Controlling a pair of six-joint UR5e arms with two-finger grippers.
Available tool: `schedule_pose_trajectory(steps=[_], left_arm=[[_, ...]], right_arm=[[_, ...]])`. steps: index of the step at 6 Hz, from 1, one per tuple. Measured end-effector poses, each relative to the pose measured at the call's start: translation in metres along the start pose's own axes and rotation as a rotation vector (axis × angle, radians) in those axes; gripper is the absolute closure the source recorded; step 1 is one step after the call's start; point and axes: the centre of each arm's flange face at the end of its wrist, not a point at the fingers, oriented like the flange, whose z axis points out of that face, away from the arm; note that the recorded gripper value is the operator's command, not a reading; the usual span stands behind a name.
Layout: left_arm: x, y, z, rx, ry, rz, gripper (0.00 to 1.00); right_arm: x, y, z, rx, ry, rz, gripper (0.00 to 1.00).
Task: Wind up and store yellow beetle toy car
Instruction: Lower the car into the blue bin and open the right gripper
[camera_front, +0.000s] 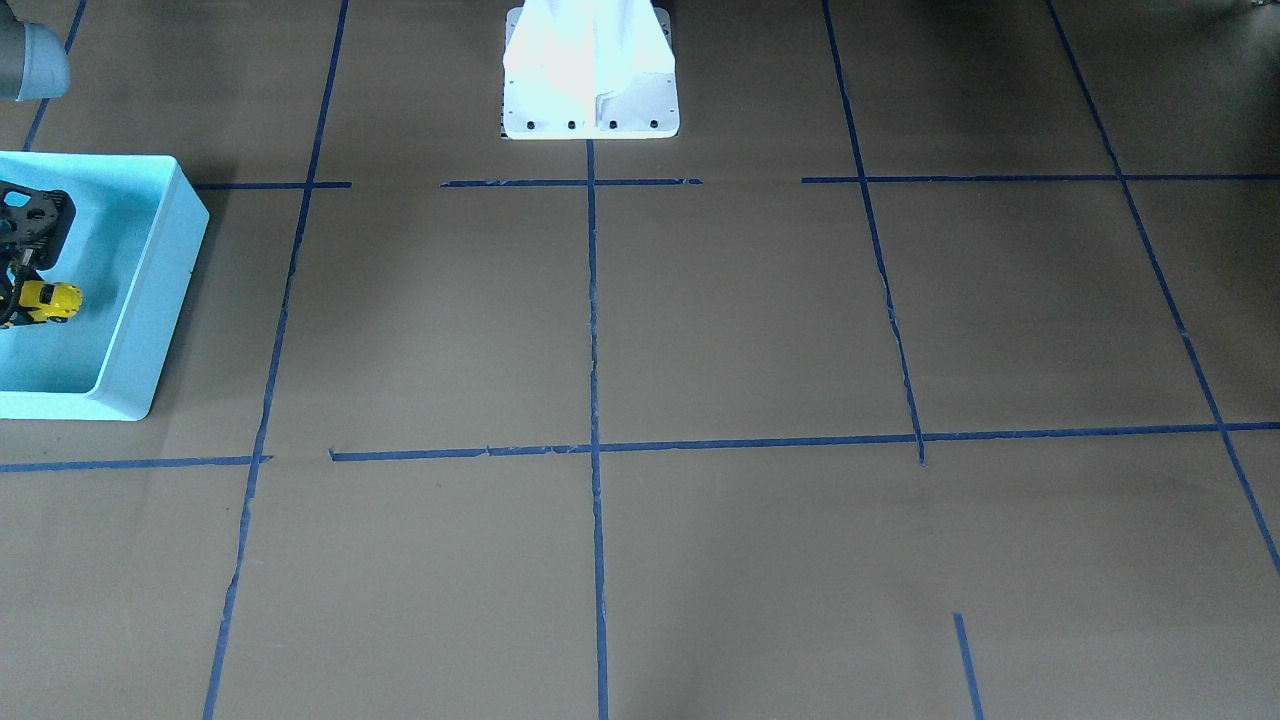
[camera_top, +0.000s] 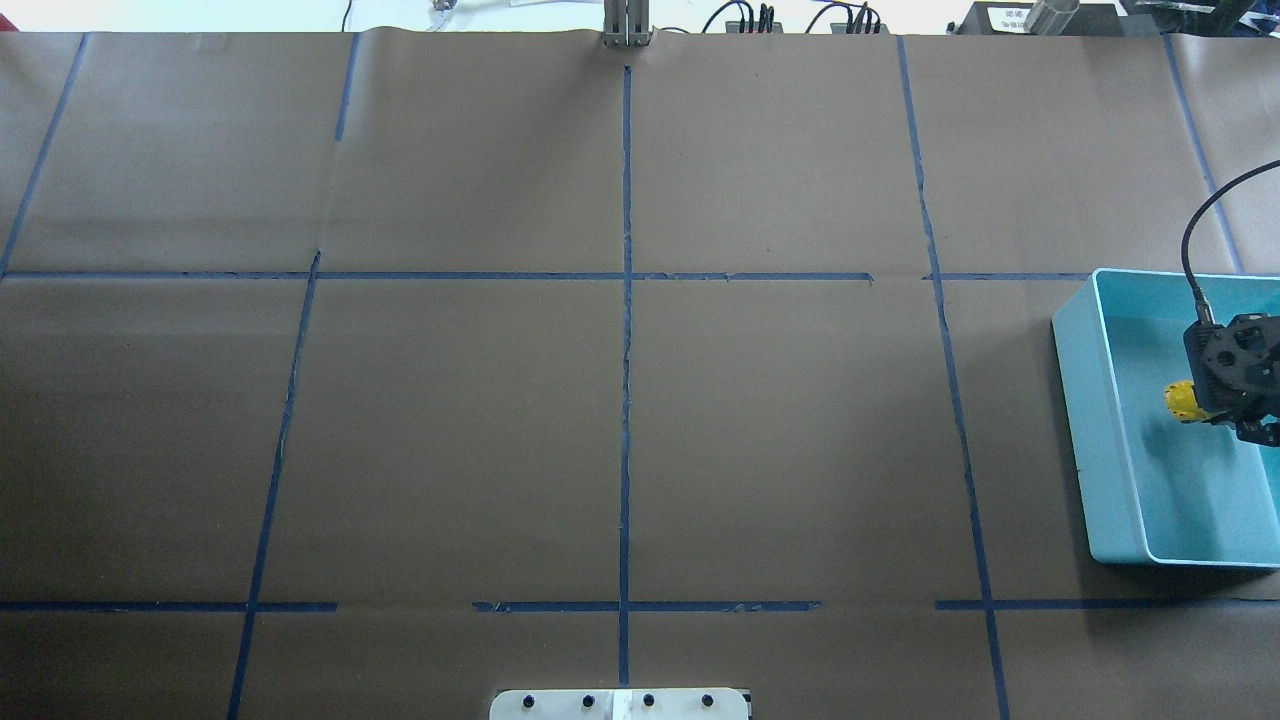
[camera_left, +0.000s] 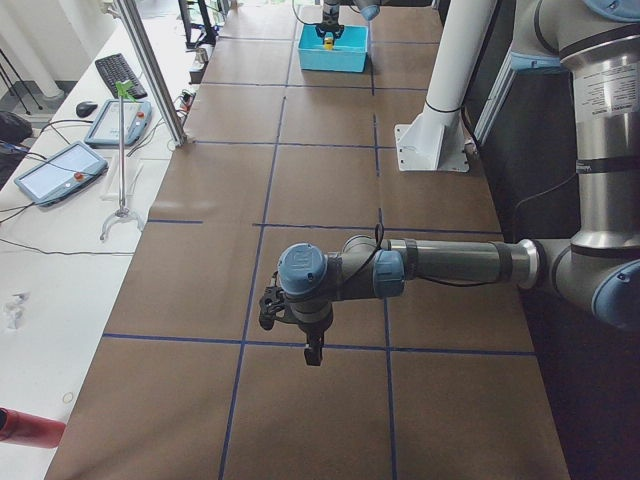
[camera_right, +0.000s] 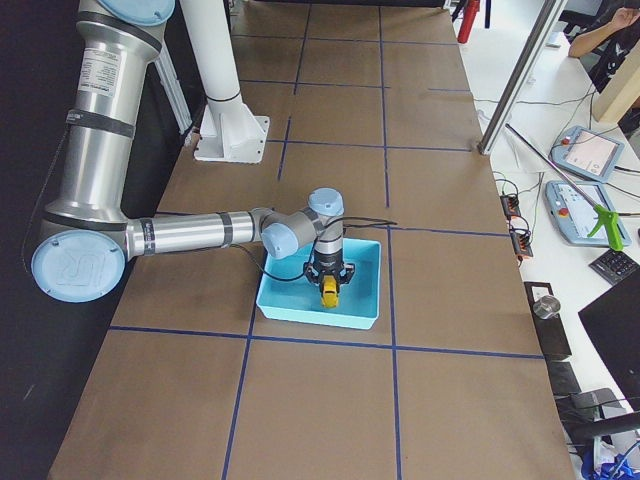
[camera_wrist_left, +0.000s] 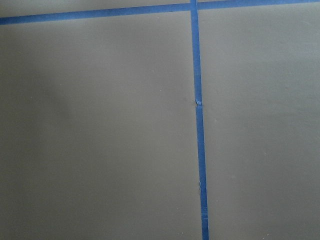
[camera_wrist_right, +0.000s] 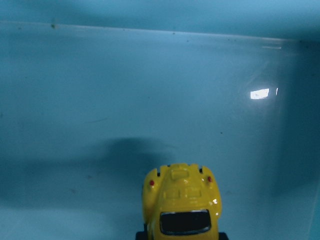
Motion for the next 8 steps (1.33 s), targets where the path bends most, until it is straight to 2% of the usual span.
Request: schedule_pose_trajectory(steps=[3,5,6,7,8], left_arm=[[-0.001,0.002,0.001,-0.001,-0.001,-0.002,0.0],[-0.001,0.002,0.0,-0.001,-0.001,0.0,0.0],[-0.001,0.002,0.0,-0.001,-0.001,0.0,0.0],[-0.001,0.002,0.0,-0.001,-0.001,-0.001,0.0],[-0.001,0.003,0.0,0.0,-0.001,0.0,0.0]], right_arm=[[0.007,-0.029,0.009,0.011,-0.007,-0.029,0.98],[0.011,-0.035,0.02,0.005,-0.02,-0.022,0.95],[0.012,-0.037,0.022,0.004,-0.022,-0.006,0.77],[0.012,-0.038,0.022,0.003,-0.024,0.0,0.01],[0.012,-0.037,0.025,0.003,-0.029,0.003,0.0]])
